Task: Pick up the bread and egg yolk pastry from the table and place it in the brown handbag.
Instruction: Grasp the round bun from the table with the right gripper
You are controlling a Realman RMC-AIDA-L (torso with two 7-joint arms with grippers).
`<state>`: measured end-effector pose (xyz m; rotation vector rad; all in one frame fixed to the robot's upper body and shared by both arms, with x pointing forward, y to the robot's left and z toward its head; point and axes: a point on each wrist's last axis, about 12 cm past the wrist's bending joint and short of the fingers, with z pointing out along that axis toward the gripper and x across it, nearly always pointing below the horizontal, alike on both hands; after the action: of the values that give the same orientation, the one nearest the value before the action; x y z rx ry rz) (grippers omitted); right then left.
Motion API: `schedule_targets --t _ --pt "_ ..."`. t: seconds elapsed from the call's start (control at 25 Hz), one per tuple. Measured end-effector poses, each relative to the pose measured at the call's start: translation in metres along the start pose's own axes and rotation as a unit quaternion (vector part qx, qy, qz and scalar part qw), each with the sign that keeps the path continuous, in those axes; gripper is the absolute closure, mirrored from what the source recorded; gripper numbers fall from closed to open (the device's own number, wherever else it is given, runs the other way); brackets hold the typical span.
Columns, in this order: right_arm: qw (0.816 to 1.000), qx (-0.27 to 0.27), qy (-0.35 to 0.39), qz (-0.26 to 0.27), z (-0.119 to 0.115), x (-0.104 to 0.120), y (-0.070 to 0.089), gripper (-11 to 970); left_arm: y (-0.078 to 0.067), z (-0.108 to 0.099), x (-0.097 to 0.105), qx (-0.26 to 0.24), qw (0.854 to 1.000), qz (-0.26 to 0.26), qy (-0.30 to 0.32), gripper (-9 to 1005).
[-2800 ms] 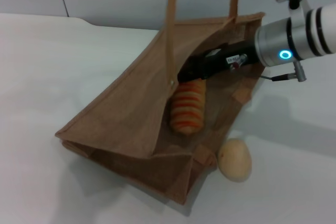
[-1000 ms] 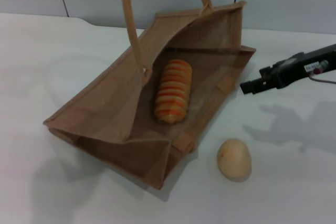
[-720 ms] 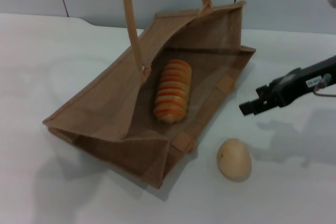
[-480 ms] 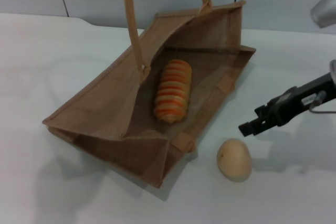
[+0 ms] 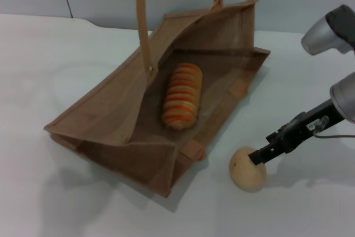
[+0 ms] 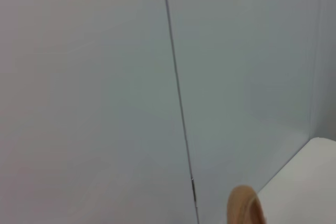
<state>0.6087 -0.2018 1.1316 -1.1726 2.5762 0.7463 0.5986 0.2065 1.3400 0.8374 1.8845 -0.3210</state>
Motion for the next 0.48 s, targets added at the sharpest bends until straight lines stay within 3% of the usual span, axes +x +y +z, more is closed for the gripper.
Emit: schedule_targets --t 0.48 --pt "1.0 0.011 0.007 0.003 0.0003 -0.0059 -0.0012 127 0.0007 0.0008 0.0009 0.001 1.0 -0.002 0.002 897"
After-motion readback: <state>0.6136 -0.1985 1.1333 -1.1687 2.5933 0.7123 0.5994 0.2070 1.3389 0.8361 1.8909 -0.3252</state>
